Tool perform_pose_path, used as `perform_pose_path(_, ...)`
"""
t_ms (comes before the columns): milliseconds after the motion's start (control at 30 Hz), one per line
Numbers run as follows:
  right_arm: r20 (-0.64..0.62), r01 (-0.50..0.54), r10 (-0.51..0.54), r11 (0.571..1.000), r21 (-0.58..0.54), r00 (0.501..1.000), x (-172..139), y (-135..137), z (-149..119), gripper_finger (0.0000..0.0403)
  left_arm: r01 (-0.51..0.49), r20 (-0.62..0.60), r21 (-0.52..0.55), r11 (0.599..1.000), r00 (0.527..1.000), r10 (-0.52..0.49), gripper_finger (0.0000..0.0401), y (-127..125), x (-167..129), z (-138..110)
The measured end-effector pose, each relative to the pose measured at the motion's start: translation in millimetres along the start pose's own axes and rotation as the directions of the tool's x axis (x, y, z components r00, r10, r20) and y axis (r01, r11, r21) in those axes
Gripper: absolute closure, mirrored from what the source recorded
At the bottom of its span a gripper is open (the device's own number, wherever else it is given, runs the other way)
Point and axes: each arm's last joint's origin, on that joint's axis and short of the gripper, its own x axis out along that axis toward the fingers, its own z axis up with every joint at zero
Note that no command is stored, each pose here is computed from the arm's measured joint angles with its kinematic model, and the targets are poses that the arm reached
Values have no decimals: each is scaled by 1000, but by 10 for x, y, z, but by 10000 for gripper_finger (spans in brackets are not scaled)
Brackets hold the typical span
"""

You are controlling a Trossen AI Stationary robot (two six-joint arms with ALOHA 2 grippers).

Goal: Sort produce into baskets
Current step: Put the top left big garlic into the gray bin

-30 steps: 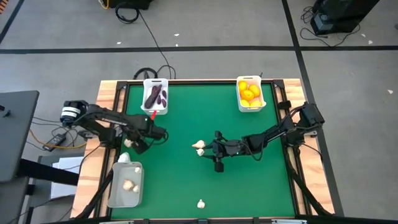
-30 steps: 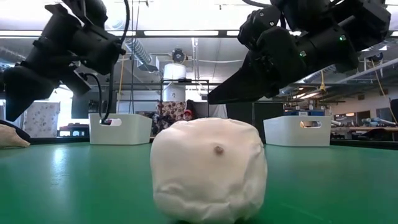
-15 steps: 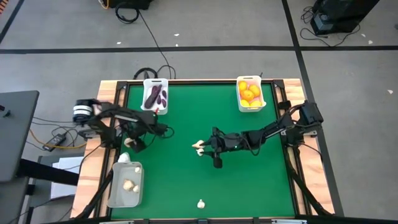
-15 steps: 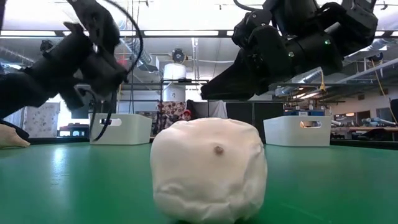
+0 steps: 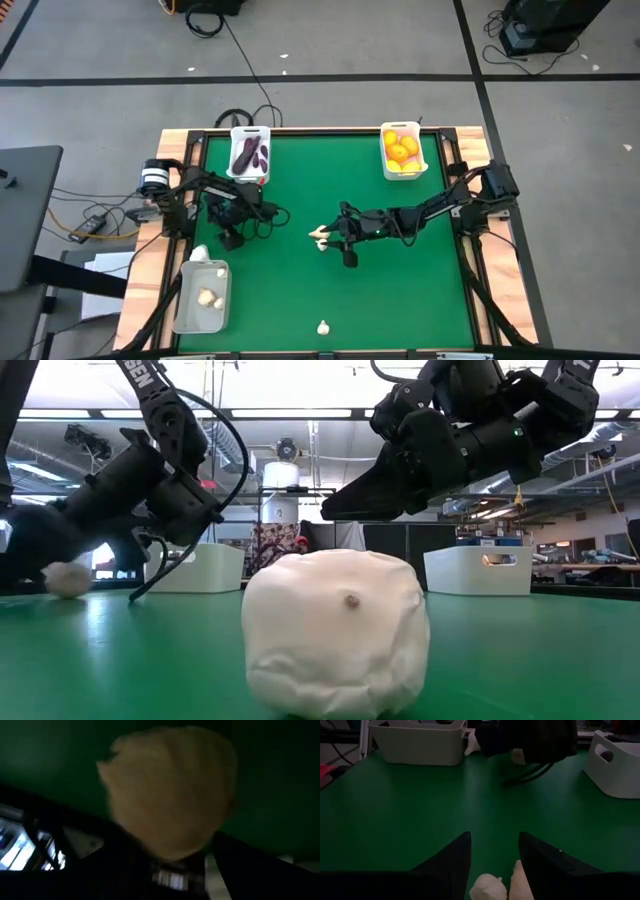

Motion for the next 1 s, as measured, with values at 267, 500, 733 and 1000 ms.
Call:
perform_pose_path(267,-5,-22,22,1000,-11,1000,0,5,-5,227,35,88,28,999,995,-38,152,-33,-4,87)
perform_pose_path(500,-8,-24,24,1000,-11,1000,0,7,-7,227,47,71,37,998,996,-49,171,-84,-239,52)
perform_pose_path(733,-36,-23,23,1000,-13,999,0,6,-32,227,76,-103,87,993,992,-67,172,-120,-411,-142)
perform_pose_path(1000,-101,-26,24,1000,-16,995,-4,5,-95,227,56,-112,84,995,993,-47,172,-240,-161,-190)
